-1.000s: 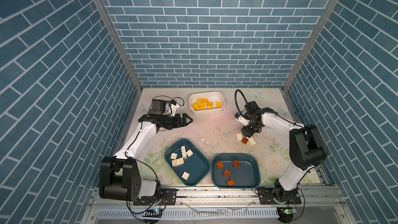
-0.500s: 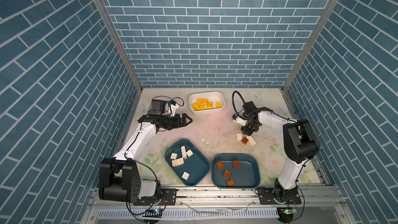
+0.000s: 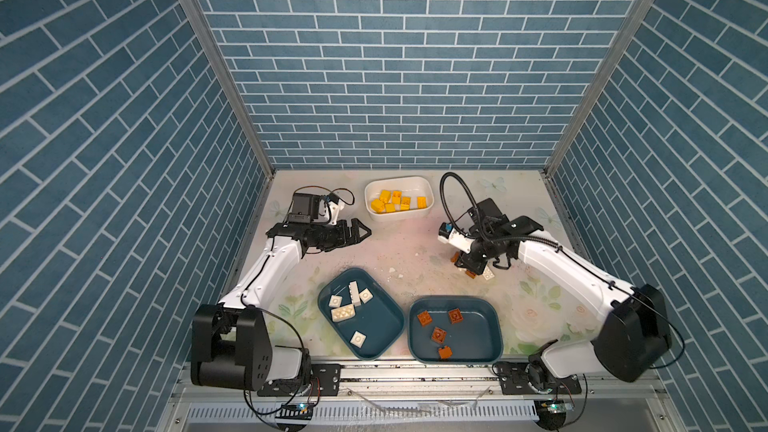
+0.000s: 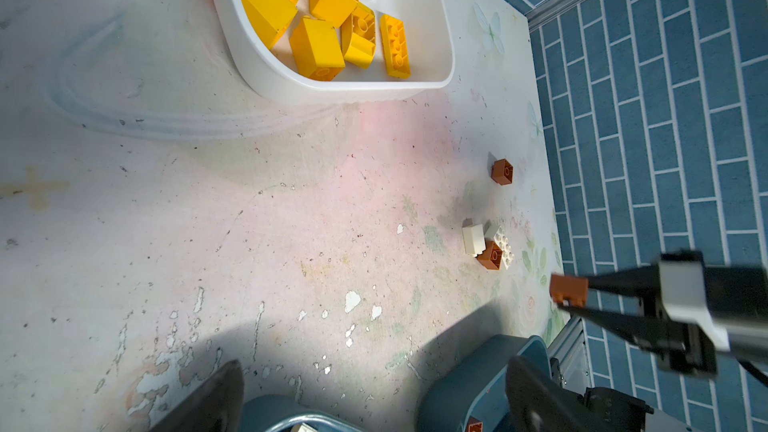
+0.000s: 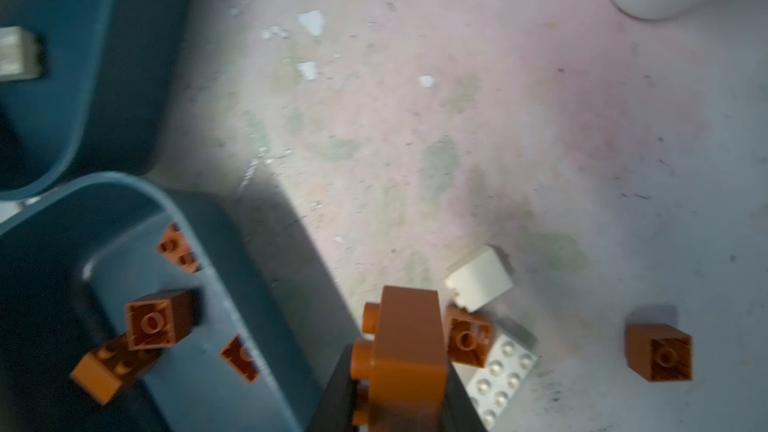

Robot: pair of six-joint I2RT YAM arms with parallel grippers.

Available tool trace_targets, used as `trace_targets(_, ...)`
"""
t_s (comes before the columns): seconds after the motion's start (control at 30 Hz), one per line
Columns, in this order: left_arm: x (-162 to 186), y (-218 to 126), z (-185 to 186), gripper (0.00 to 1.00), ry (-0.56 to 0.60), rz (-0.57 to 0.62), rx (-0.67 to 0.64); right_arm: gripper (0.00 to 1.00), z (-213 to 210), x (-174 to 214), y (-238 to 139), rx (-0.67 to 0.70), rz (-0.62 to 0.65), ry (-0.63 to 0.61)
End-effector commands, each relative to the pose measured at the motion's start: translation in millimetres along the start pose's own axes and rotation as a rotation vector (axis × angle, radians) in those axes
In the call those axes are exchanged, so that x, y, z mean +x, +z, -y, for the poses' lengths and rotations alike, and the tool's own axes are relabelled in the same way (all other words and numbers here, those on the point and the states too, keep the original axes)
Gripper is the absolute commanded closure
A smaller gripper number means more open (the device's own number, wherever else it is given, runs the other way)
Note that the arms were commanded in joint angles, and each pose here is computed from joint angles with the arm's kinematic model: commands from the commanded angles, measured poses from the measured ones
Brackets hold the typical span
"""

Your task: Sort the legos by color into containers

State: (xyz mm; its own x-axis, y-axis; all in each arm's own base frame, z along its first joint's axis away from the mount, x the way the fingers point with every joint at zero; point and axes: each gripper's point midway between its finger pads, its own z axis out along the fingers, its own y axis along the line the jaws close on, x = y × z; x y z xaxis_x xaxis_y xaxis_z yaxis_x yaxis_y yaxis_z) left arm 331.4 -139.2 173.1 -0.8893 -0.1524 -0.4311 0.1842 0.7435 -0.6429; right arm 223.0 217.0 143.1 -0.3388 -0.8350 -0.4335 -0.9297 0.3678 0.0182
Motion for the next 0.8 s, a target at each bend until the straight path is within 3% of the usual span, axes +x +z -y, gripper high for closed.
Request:
trace_targets(0.0, -3, 0, -2, 0.0, -0.002, 0.013, 0.001, 0.84, -51, 30, -1, -0.13, -0.081, 0.001)
trace_targets(0.17, -5, 0, -1, 0.0, -0.004, 0.019, -0.001, 0.83, -87, 49, 15, -0.179, -0.145, -0.106)
trace_targets(0.33, -5, -2, -1, 0.0, -0.01, 0.04, -0.006, 0.77, -89, 39, 33, -0.176, -0.14, -0.141)
trace_targets(0.5, -3, -6, -1, 0.0, -0.02, 0.057, -0.01, 0.5, -80, 23, 26, -0.137, -0.096, -0.119)
trace_targets(0.63, -2, -9, -1, 0.0, -0.02, 0.065, -0.016, 0.41, -52, 14, 0, -0.083, -0.007, 0.008)
trace_targets(0.77, -1, -9, -1, 0.01, -0.025, 0.068, -0.017, 0.39, -5, 13, -13, 0.027, 0.026, 0.182)
